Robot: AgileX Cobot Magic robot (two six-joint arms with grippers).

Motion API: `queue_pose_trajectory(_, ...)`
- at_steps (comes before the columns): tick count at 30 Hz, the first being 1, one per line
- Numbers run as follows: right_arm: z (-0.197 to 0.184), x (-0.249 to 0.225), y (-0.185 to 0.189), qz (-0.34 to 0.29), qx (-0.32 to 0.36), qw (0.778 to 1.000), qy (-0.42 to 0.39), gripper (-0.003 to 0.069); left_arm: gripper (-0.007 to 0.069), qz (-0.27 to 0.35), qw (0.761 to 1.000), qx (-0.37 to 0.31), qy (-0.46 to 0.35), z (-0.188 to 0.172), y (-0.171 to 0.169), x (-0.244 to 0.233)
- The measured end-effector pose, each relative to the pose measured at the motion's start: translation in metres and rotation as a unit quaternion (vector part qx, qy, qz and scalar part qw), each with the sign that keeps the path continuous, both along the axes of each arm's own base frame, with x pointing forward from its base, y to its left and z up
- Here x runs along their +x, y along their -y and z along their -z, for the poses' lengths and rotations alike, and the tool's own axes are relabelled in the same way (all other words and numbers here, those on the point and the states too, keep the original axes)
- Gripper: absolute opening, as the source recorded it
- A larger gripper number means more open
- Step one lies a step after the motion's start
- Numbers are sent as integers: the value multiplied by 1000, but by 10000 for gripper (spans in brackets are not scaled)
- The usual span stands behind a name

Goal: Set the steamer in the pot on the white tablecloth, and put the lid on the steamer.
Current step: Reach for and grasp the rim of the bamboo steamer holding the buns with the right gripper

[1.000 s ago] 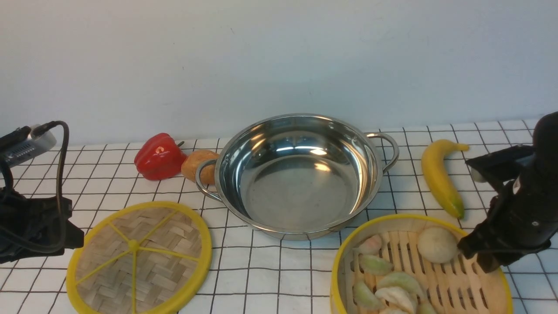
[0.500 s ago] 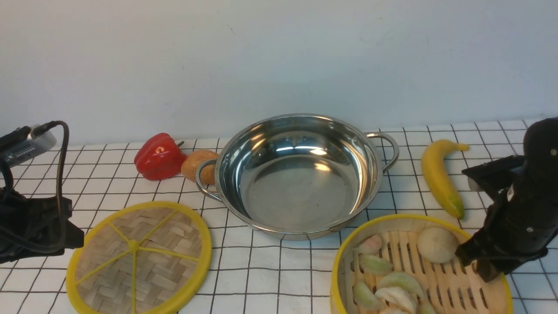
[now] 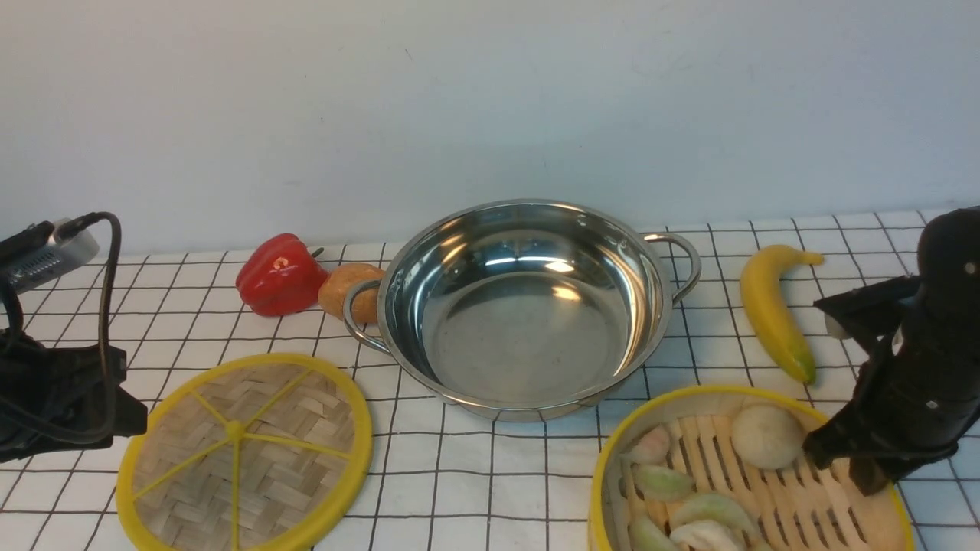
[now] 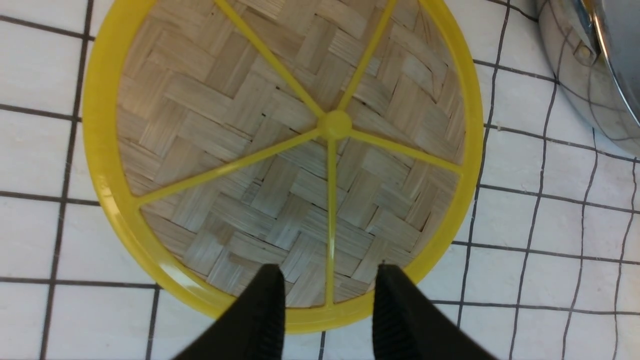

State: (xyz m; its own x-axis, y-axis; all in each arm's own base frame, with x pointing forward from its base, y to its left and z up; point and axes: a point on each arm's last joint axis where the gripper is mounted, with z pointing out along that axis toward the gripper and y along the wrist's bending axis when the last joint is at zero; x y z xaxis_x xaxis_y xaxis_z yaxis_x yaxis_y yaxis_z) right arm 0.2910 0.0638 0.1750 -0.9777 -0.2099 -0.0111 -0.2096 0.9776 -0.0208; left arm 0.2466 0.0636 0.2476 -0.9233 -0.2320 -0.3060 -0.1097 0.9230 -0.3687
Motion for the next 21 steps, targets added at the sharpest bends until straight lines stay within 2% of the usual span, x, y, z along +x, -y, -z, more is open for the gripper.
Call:
queue_pose_trajectory(10, -4, -4, 13, 4, -34, 999, -24, 73, 243, 0, 1000, 0, 0, 0, 0, 0)
queue_pose_trajectory(15, -31, -1, 35, 42, -35, 998, -22, 78, 243, 0, 1000, 0, 0, 0, 0, 0)
queue_pose_trajectory(21, -61, 14, 46, 64, -26, 997, 25, 85, 243, 0, 1000, 0, 0, 0, 0, 0)
